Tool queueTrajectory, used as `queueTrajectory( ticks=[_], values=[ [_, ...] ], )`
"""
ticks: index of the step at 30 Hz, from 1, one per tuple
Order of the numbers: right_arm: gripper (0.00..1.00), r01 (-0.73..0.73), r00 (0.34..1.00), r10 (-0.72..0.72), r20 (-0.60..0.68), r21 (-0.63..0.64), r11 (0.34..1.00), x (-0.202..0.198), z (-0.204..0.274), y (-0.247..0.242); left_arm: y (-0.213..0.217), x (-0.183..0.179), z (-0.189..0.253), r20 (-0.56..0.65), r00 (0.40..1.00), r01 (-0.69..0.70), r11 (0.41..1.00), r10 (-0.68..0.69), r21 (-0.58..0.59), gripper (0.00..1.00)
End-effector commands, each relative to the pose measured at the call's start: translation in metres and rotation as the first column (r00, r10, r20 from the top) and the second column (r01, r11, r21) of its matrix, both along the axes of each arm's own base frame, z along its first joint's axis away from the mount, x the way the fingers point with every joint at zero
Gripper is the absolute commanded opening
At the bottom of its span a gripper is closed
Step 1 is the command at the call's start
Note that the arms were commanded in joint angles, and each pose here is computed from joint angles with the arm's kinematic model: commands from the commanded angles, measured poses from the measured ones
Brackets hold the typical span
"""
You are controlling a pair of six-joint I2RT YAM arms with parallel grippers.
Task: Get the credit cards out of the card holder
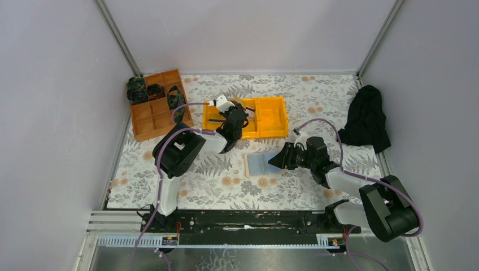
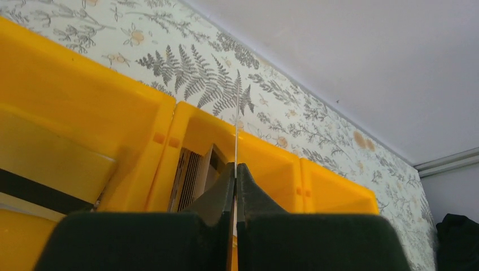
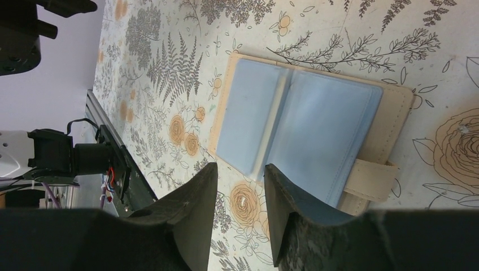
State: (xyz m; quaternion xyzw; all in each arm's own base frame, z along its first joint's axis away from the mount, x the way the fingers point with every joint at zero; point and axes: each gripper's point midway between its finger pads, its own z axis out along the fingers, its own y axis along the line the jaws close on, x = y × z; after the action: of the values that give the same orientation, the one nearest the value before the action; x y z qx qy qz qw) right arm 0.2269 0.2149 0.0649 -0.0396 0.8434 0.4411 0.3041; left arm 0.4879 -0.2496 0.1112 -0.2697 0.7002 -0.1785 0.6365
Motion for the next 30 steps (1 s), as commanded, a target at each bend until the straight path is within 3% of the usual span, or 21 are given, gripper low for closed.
queueTrajectory(
  ticks=[1, 11, 20, 30],
  values=[
    [0.43, -0.011, 0.997, 0.01, 0.076, 0.011, 1.0, 0.012, 0.017, 0.004, -0.007, 0.003, -0.002, -0.004, 1.0, 0.002, 0.999, -0.002, -0.046, 0.0],
    [0.43, -0.01, 0.997, 0.009, 0.075, 0.006, 1.0, 0.012, 0.016, 0.003, -0.015, 0.006, -0.022, -0.045, 0.999, 0.018, 0.998, -0.022, -0.067, 0.03],
    [0.43, -0.013, 0.997, 0.012, 0.071, 0.005, 1.0, 0.012, 0.015, 0.004, -0.009, 0.007, -0.024, -0.046, 0.999, -0.009, 0.998, 0.006, -0.054, 0.35],
    [0.43, -0.013, 0.997, 0.013, 0.07, 0.004, 1.0, 0.012, 0.014, 0.004, 0.002, -0.003, -0.009, -0.028, 0.999, -0.023, 0.999, 0.022, -0.039, 0.43]
  ],
)
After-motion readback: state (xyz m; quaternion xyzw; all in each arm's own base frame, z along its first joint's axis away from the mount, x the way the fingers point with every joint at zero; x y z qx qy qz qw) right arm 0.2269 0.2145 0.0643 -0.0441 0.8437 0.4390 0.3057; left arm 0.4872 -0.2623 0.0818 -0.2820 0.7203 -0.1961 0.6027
